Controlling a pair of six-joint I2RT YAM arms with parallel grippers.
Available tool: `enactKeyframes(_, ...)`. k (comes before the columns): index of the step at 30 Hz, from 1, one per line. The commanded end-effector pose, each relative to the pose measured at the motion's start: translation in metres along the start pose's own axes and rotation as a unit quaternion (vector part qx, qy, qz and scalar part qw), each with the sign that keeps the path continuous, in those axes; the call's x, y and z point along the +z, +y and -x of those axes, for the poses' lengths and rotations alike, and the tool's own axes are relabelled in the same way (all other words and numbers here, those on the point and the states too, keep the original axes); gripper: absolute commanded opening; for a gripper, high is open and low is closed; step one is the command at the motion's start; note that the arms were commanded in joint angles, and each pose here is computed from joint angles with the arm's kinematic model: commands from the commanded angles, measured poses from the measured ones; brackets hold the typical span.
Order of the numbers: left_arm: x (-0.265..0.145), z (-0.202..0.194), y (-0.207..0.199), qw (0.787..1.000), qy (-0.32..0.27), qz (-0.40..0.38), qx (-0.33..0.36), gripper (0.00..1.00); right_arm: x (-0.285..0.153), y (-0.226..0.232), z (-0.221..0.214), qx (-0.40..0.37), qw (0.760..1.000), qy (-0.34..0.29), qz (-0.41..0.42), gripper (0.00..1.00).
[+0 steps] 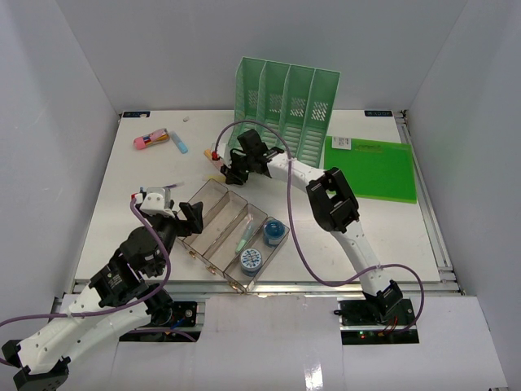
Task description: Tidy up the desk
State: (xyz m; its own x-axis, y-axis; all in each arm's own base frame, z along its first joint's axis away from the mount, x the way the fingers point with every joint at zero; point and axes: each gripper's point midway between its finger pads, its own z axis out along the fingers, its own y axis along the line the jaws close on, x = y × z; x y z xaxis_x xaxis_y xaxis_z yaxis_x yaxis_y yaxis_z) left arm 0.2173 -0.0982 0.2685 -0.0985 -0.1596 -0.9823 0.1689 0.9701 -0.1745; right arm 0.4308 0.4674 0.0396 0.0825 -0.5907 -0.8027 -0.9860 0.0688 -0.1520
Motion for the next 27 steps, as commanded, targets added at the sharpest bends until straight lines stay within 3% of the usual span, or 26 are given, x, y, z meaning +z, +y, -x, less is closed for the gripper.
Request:
enactKeyframes(1, -0.001, 0.004, -0.001, 1.0, -0.004, -0.005, 0.0, 0.88, -0.046, -0.01, 0.054, 0.031, 0.999, -0.033, -0.028, 0.08)
enactKeyframes(14, -0.002, 0.005, 0.0, 1.0, -0.008, -0.006, -0.005, 0.88, -0.108, -0.014, 0.1, 0.08, 0.992, -0.064, -0.073, 0.08)
enactKeyframes(16, -0.002, 0.005, 0.0, 1.0, -0.007, -0.006, -0.004, 0.88, -0.119, 0.003, 0.107, 0.071, 0.994, -0.082, -0.034, 0.08)
enactKeyframes(19, -0.003, 0.006, -0.001, 1.0, -0.009, -0.008, -0.006, 0.88, -0.143, 0.039, 0.121, -0.006, 0.993, -0.113, 0.027, 0.08)
enactKeyframes(27, -0.004, 0.009, -0.002, 1.0, -0.014, -0.015, -0.012, 0.88, -0.17, 0.129, 0.078, -0.12, 0.975, -0.1, 0.159, 0.08)
